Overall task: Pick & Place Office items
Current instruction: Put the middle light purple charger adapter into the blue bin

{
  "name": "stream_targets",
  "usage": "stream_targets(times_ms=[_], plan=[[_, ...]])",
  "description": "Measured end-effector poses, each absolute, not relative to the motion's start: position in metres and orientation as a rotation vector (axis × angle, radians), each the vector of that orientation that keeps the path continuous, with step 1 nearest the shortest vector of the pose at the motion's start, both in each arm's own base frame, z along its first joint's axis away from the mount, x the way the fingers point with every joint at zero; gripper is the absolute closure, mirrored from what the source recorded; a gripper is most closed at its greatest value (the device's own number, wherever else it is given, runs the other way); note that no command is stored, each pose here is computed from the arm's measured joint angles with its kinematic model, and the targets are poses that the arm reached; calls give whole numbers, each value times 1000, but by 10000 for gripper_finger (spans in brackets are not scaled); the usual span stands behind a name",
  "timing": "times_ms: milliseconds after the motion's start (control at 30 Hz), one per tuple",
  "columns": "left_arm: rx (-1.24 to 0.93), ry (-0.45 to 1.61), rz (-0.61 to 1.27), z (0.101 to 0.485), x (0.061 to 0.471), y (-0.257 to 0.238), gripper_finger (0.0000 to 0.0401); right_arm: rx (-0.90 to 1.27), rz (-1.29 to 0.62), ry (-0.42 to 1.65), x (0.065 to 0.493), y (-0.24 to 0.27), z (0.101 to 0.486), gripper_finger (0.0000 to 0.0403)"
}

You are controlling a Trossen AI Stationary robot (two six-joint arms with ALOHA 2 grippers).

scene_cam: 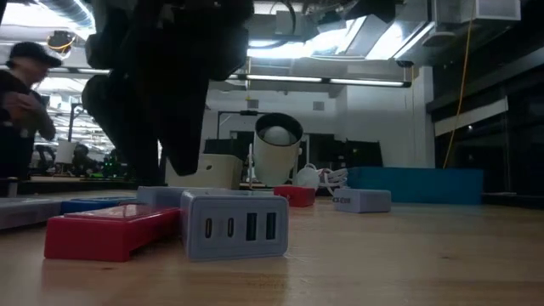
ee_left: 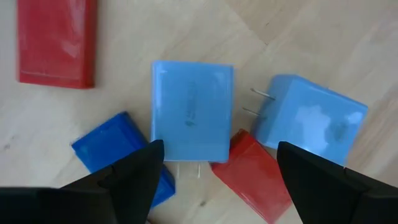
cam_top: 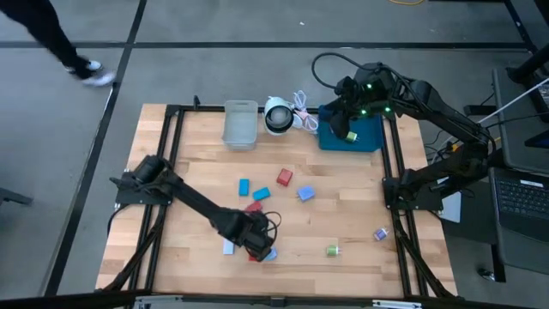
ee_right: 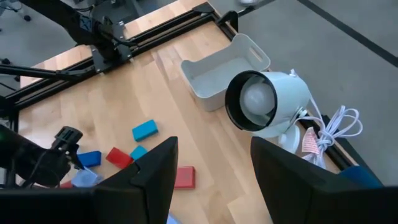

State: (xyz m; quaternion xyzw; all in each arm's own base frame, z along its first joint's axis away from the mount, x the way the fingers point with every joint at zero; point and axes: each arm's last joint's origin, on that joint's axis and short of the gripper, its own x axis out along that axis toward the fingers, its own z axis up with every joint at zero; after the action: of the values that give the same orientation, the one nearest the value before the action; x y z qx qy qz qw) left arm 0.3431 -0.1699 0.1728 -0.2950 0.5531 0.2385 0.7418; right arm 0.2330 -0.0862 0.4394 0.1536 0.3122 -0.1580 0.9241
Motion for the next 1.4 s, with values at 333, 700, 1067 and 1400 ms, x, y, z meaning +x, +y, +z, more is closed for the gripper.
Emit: stream_targets(times_ms=[333, 700, 1067, 1400], plan=[[-622, 1208, 554, 170, 346, -162, 91, 333, -294, 643, 237, -75, 439, 195], [-588, 1214, 539, 177, 350, -153, 91, 341, -302, 643, 238, -72, 439, 195], [-637, 1210, 452, 153, 368, -156, 91, 341, -302, 643, 238, -72, 439, 195], [-640, 1238, 511, 135, 372, -153, 99, 334, -299, 646, 238, -72, 439, 194]])
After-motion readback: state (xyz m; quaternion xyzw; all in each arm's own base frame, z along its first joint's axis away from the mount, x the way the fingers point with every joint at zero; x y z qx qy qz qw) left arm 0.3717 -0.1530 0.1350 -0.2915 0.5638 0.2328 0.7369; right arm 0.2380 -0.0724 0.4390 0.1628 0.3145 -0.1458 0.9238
